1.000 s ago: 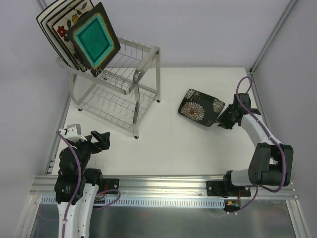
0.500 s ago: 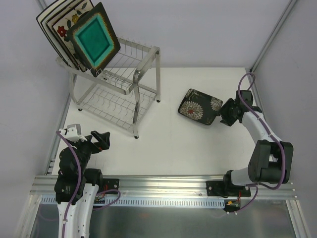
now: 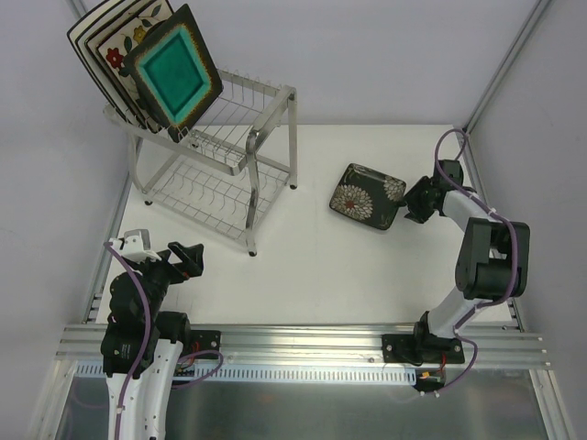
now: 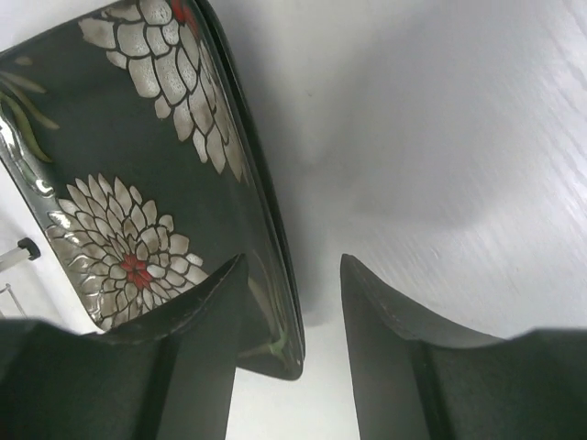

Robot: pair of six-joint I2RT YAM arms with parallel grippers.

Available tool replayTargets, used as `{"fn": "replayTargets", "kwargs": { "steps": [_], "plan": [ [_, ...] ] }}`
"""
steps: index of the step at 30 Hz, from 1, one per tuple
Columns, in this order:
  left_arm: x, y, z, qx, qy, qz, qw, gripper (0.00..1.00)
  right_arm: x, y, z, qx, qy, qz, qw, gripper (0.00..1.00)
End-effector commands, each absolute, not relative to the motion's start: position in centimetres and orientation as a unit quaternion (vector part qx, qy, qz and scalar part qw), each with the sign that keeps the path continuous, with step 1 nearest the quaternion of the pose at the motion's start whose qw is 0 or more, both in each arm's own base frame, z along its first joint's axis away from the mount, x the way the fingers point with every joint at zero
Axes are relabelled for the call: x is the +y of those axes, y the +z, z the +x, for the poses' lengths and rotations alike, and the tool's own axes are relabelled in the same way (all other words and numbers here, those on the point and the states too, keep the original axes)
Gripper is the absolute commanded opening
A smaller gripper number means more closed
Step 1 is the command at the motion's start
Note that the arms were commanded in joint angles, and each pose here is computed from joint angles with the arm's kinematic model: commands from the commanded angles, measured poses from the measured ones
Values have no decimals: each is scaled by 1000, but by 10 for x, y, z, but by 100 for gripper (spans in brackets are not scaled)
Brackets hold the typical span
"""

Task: Load the plates into the dish rack
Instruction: Grab a plate with the right arm

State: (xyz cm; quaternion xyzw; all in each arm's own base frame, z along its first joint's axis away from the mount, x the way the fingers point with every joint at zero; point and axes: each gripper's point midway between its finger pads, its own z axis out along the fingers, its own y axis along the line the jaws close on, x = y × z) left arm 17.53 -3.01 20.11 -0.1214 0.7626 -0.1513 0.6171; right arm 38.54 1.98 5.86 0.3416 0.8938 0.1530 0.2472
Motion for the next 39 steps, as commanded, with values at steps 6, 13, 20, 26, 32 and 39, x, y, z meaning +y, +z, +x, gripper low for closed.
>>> {"fn": "replayTargets", "kwargs": {
  "steps": [6, 13, 20, 26, 32, 39],
  "plan": [
    [-30, 225, 163, 714, -164, -116, 671, 99, 22, 78, 427, 885, 185, 308, 296, 45],
    [-30, 225, 163, 713, -164, -116, 671, 99, 21, 72, 415, 895, 164, 319, 266, 43],
    [-29, 225, 163, 713, -163, -118, 672, 99, 29, 67, 380, 902, 124, 346, 227, 40],
    [-29, 226, 163, 711, -164, -116, 674, 99, 42, 61, 357, 902, 123, 356, 208, 38],
    [-29, 227, 162, 710, -164, -115, 675, 99, 56, 61, 344, 907, 122, 351, 199, 38],
    [-29, 227, 162, 710, -164, -115, 675, 99, 64, 55, 340, 908, 122, 353, 189, 37]
  ]
}}
